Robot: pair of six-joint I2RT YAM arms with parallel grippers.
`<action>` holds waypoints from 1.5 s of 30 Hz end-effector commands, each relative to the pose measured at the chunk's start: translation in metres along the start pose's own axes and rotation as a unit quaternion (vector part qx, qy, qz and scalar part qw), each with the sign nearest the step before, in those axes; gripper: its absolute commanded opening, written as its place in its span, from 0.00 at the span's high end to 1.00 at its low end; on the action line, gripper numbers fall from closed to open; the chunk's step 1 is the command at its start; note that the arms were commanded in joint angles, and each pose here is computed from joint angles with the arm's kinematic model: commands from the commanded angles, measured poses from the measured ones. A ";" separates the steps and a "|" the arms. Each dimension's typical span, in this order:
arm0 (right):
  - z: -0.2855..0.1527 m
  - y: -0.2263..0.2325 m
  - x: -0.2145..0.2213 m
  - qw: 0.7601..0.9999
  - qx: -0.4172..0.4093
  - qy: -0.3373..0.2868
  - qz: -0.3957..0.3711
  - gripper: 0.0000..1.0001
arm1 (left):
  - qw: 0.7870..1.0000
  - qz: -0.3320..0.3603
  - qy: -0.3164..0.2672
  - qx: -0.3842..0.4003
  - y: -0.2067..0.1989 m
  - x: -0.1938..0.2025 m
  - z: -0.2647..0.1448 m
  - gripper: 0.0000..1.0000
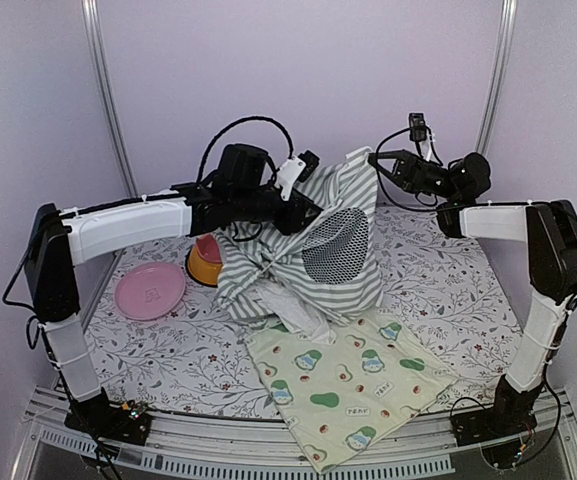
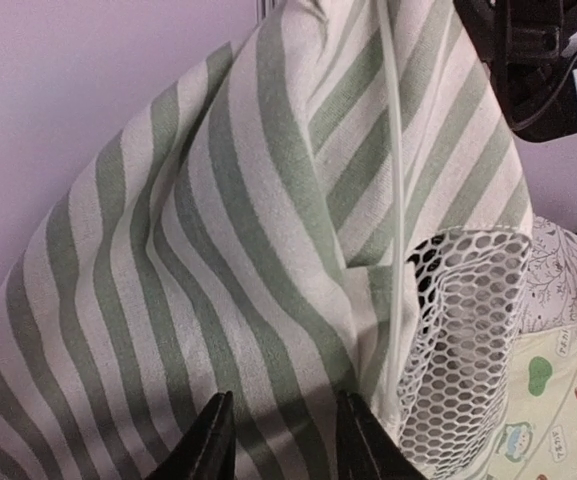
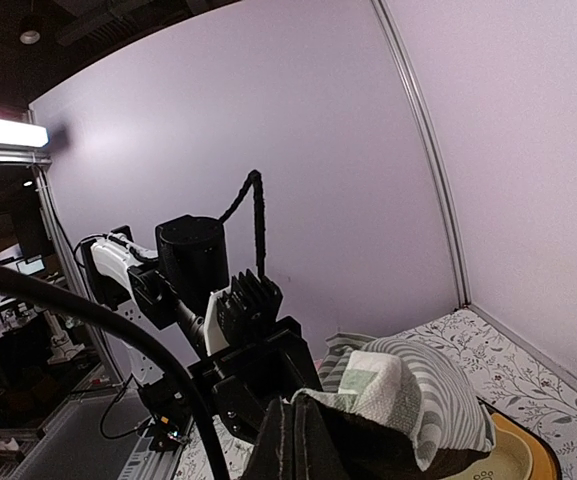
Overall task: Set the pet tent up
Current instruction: Pick up the tent pole from the tent.
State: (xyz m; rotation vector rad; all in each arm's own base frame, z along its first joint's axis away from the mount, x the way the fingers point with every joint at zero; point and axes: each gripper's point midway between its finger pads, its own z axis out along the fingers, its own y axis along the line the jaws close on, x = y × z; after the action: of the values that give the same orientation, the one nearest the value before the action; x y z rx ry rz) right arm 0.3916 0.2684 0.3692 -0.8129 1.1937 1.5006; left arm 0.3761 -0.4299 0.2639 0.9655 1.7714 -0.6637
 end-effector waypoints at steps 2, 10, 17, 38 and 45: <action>0.004 0.008 -0.009 0.999 0.013 0.007 -0.034 1.00 | 0.999 0.017 -0.045 0.021 -0.018 -0.030 -0.029 0.58; 0.006 0.008 -0.009 0.999 0.016 0.012 -0.032 1.00 | 0.996 0.030 -0.036 0.075 -0.038 -0.034 -0.028 0.64; 0.010 0.012 -0.008 0.999 0.018 0.021 -0.042 1.00 | 0.999 0.035 -0.010 0.032 -0.023 -0.026 -0.003 0.71; -0.001 0.001 -0.009 0.996 0.066 0.016 -0.048 1.00 | 0.999 0.039 -0.019 0.008 -0.016 -0.024 -0.005 1.00; -0.016 -0.015 -0.026 0.992 0.115 -0.015 -0.052 1.00 | 0.999 0.037 -0.027 0.005 -0.018 -0.015 -0.023 1.00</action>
State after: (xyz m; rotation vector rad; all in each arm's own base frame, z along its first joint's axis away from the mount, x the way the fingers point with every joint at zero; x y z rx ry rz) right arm 0.4072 0.2611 0.3626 -0.7478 1.3005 1.3320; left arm 0.3660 -0.4337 0.2689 1.0201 1.7203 -0.6343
